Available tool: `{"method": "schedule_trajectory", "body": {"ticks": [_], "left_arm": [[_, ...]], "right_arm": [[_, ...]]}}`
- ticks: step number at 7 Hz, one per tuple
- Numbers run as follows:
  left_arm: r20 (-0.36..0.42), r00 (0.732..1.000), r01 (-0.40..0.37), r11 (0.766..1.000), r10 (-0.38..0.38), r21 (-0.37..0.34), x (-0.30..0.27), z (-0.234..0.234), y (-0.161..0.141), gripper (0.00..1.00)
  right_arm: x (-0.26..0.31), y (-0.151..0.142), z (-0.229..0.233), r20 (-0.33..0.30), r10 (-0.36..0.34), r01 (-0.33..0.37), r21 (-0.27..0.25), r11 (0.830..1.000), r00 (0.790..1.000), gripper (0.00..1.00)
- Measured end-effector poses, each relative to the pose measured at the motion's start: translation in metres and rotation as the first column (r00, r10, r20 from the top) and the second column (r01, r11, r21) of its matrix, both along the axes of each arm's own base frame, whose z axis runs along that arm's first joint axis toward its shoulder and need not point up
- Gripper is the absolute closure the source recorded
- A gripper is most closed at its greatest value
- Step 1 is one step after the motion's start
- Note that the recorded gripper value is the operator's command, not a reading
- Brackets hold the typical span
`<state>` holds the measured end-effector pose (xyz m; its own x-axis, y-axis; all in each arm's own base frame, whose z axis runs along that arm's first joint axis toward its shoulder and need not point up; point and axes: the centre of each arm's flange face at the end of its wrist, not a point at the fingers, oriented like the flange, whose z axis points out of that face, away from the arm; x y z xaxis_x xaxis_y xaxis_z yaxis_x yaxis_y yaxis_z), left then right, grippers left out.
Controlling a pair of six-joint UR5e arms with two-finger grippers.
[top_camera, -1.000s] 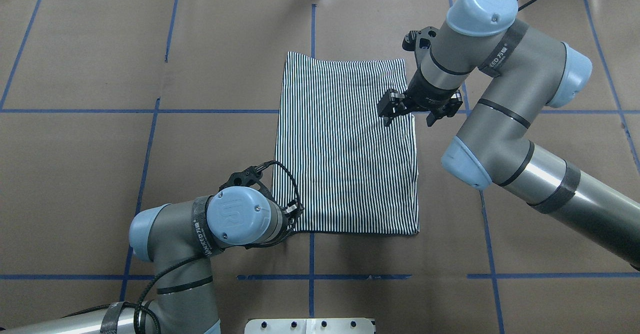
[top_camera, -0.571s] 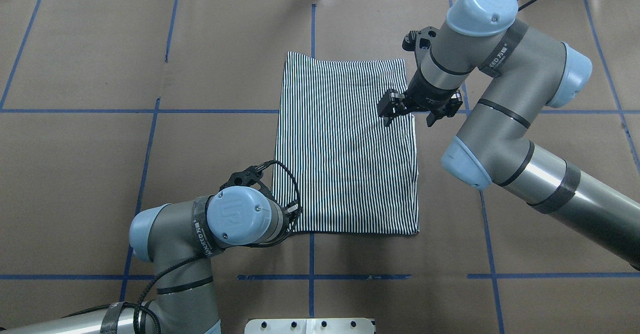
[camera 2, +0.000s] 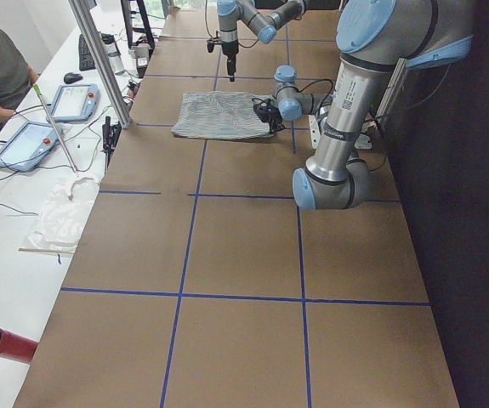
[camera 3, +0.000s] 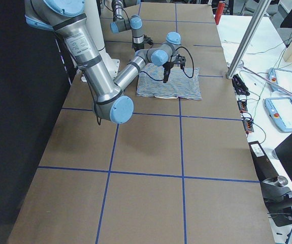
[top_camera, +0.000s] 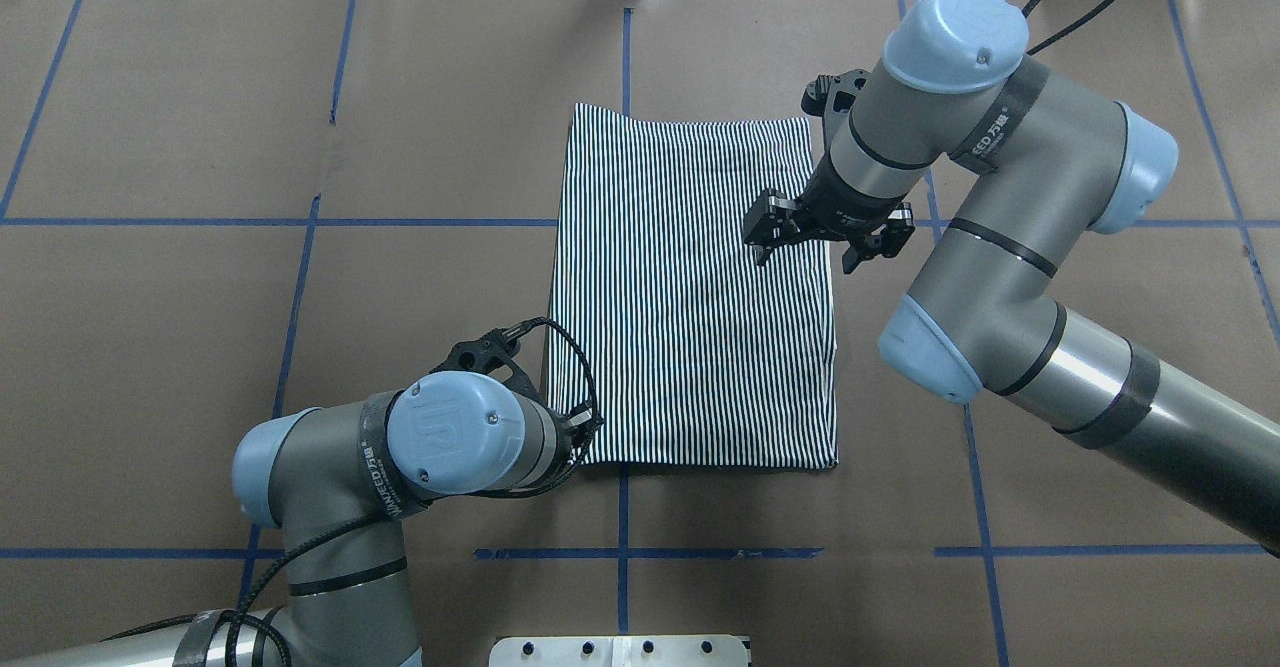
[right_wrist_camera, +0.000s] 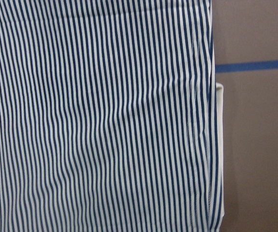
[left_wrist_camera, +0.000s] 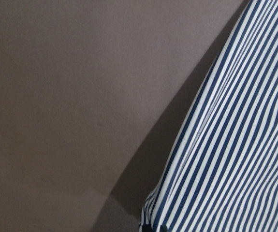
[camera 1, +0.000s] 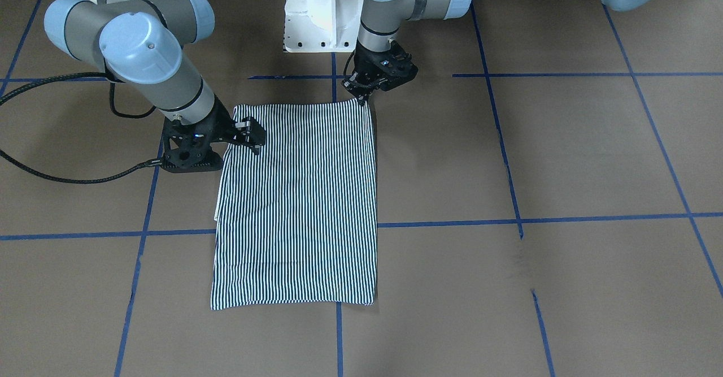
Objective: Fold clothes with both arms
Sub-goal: 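Move the right gripper to the shirt edge nearest the robot beside the left gripper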
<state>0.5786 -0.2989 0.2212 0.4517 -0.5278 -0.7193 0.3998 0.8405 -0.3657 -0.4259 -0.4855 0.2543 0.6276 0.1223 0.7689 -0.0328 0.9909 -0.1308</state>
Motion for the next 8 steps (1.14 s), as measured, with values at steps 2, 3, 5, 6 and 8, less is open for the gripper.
{"method": "schedule_trajectory", "body": {"ticks": [2, 3, 5, 6, 8], "left_arm": [[-0.003, 1.0, -0.008, 1.0, 0.008, -0.004, -0.002, 0.0, 0.001, 1.0], [-0.003, 1.0, -0.01, 1.0, 0.01, -0.003, -0.002, 0.0, 0.002, 1.0], [-0.001, 1.0, -0.029, 0.999, 0.029, 0.024, -0.002, -0.001, 0.001, 1.0], [0.0, 0.999, -0.035, 0.999, 0.035, 0.034, -0.003, -0.001, 0.0, 1.0], [-0.002, 0.999, -0.04, 0.998, 0.04, 0.041, -0.003, -0.002, 0.0, 1.0]], "right_arm": [[-0.032, 0.054, -0.022, -0.014, 0.142, -0.143, -0.156, 0.977, 0.99, 0.0], [-0.051, 0.083, -0.024, -0.046, 0.22, -0.225, -0.209, 0.952, 0.974, 0.0], [-0.081, 0.127, -0.001, -0.095, 0.344, -0.357, -0.257, 0.898, 0.934, 0.0], [-0.09, 0.144, 0.017, -0.109, 0.362, -0.378, -0.255, 0.89, 0.926, 0.0], [-0.095, 0.153, 0.039, -0.141, 0.371, -0.396, -0.25, 0.884, 0.918, 0.0]]}}
